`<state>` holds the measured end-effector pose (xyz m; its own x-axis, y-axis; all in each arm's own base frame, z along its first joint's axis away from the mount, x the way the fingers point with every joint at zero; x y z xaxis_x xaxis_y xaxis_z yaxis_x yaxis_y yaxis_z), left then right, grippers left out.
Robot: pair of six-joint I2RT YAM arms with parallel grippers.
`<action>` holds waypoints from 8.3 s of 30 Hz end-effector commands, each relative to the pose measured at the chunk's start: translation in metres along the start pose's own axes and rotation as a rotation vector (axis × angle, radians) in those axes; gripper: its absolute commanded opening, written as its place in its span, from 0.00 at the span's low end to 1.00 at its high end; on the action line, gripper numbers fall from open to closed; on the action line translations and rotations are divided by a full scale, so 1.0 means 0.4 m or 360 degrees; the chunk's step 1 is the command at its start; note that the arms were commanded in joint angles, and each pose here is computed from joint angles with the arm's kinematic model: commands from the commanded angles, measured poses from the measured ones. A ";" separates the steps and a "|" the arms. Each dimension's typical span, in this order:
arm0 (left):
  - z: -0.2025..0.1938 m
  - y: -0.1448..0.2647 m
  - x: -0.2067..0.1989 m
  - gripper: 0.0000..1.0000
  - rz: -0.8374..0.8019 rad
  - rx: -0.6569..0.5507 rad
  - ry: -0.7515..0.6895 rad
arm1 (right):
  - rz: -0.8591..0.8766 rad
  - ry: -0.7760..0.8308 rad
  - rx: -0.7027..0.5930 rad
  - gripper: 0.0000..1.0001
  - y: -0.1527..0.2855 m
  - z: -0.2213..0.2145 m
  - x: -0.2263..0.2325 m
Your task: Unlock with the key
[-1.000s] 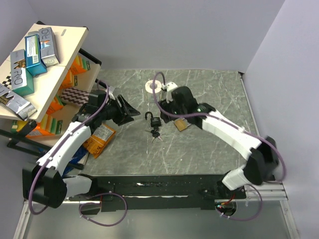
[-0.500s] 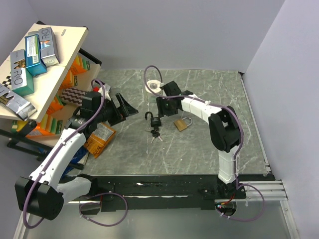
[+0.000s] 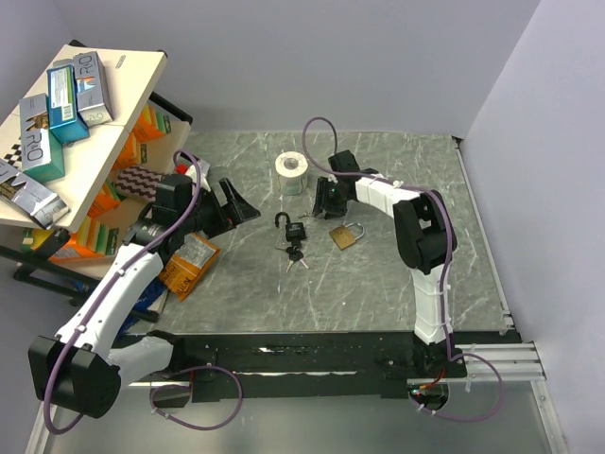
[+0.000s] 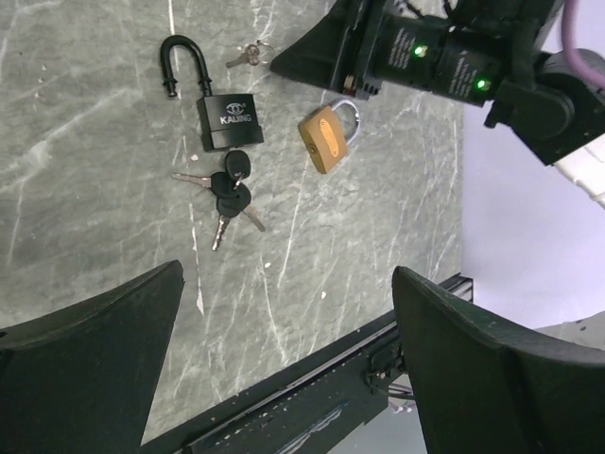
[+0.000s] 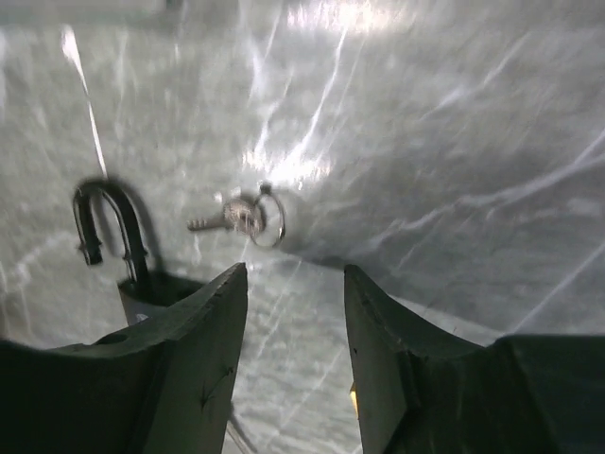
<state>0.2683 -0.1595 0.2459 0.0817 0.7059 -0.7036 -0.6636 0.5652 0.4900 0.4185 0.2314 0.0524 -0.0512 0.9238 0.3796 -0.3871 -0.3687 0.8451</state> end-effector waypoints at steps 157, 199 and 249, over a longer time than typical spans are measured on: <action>-0.079 0.053 -0.327 0.85 -0.0610 0.0825 0.0997 | 0.0370 0.2084 -0.1417 0.00 0.833 -0.248 0.493; -0.012 0.019 -0.266 0.01 -0.0621 0.0264 0.0866 | 0.0277 0.1964 -0.1337 0.58 0.809 -0.322 0.415; 0.025 0.211 -0.410 0.01 -0.1411 -0.0276 -0.0064 | 0.1746 0.0474 -0.0675 0.12 0.907 -0.206 0.597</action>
<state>0.2123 -0.2221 0.3969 0.5871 0.0878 -0.8047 -0.4842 0.8348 -0.2622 0.1915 0.3267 0.3828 -0.6635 0.2175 0.7159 -0.2893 -0.9570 0.0226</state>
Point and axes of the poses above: each gripper's point midway between its finger pads, its own y axis back along the fingers, its own x axis along the line the jaws close on, z = x × y, the point moved 3 cm from there along y, back along the fingers
